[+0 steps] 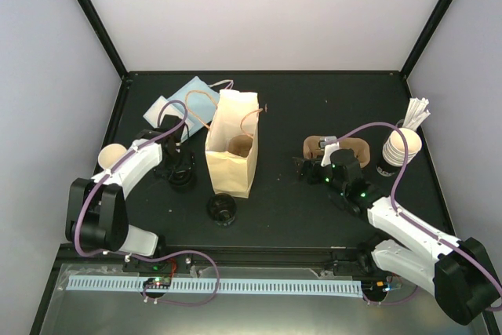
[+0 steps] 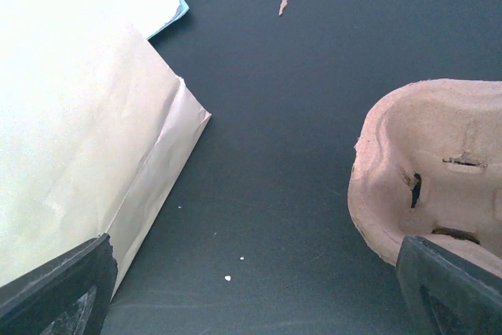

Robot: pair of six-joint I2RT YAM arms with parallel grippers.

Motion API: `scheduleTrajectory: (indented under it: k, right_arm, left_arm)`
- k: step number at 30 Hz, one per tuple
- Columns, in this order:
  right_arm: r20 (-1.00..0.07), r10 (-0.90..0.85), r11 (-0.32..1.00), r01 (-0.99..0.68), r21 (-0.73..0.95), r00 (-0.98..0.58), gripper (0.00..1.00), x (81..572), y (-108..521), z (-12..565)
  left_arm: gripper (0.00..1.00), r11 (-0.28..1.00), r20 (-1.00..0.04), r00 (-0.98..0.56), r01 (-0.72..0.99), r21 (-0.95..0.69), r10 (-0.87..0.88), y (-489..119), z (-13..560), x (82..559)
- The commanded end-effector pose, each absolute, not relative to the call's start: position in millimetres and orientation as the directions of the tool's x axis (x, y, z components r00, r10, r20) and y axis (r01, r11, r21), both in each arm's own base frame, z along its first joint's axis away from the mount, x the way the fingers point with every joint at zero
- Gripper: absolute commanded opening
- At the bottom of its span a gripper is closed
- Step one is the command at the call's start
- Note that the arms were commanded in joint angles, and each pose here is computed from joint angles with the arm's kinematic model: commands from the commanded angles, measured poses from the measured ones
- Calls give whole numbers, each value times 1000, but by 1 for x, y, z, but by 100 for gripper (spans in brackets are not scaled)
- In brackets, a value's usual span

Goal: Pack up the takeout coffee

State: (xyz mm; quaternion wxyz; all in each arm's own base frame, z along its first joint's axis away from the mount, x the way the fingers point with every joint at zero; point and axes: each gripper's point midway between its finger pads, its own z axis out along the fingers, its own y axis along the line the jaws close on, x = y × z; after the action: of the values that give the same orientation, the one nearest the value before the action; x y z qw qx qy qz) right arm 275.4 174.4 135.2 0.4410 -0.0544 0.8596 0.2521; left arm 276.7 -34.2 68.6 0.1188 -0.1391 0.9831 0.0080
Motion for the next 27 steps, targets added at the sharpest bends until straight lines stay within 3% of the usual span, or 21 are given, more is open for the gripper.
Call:
scheduleTrajectory:
  k: [1,16,27]
  right_arm:
    - [-801,133,864,-327,383,-584,100,279,176,140]
    - [-798,132,864,-326,383,-589,100,280,176,139]
    - [-795,128,863,-329,385,-594,100,280,178,138]
  left_arm:
    - [86,958,-237,-930,-287,-15,-282,-33,72,279]
    - [75,955,-272,-918,-297,-8,-288,-29,83,276]
    - [74,959,-313,-909,-280,-30,-276,-27,105,265]
